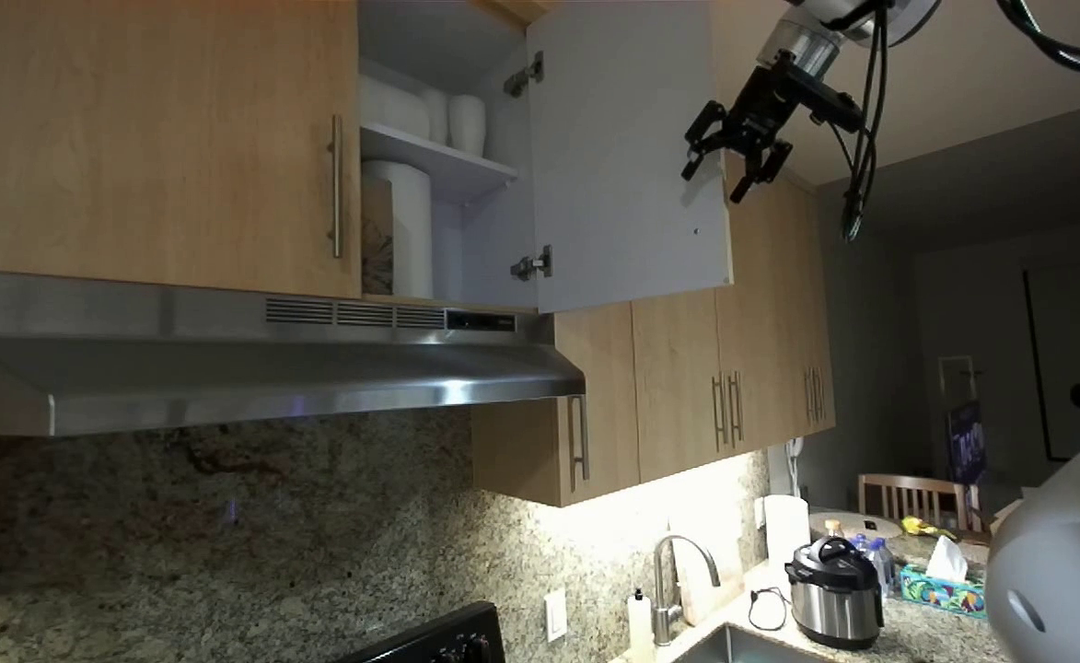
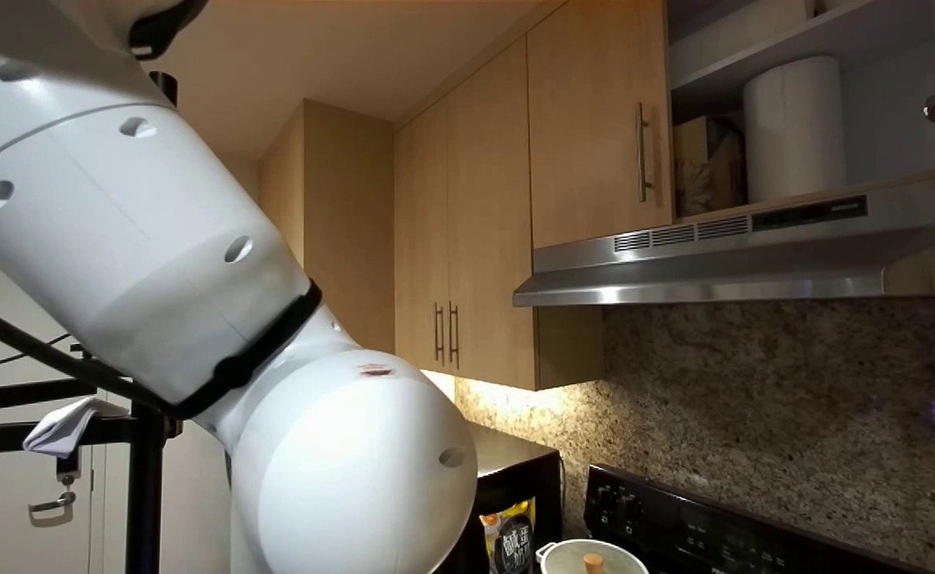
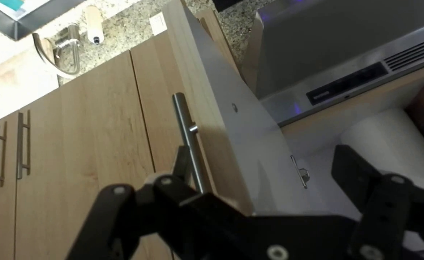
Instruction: Close the overhead cabinet door
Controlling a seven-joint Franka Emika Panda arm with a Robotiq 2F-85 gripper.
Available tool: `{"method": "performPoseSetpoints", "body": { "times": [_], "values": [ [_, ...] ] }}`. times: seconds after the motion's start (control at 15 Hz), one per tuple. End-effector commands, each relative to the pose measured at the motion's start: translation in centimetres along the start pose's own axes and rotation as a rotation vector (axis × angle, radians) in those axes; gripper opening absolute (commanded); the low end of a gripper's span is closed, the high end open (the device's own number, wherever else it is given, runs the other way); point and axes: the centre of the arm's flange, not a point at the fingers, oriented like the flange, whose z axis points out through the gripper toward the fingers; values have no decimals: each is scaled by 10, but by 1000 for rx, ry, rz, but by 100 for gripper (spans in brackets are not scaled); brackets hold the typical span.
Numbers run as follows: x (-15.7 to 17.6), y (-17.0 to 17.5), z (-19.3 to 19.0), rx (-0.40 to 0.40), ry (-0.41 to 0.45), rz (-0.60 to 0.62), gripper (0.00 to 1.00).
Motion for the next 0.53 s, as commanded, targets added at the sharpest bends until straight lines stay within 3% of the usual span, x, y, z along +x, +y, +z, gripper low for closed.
{"method": "performPoseSetpoints", "body": {
  "times": [0.0, 0.47],
  "values": [
    [6, 8, 5, 58, 51, -60, 100],
    [8, 5, 8, 122, 63, -88, 100]
  ]
}}
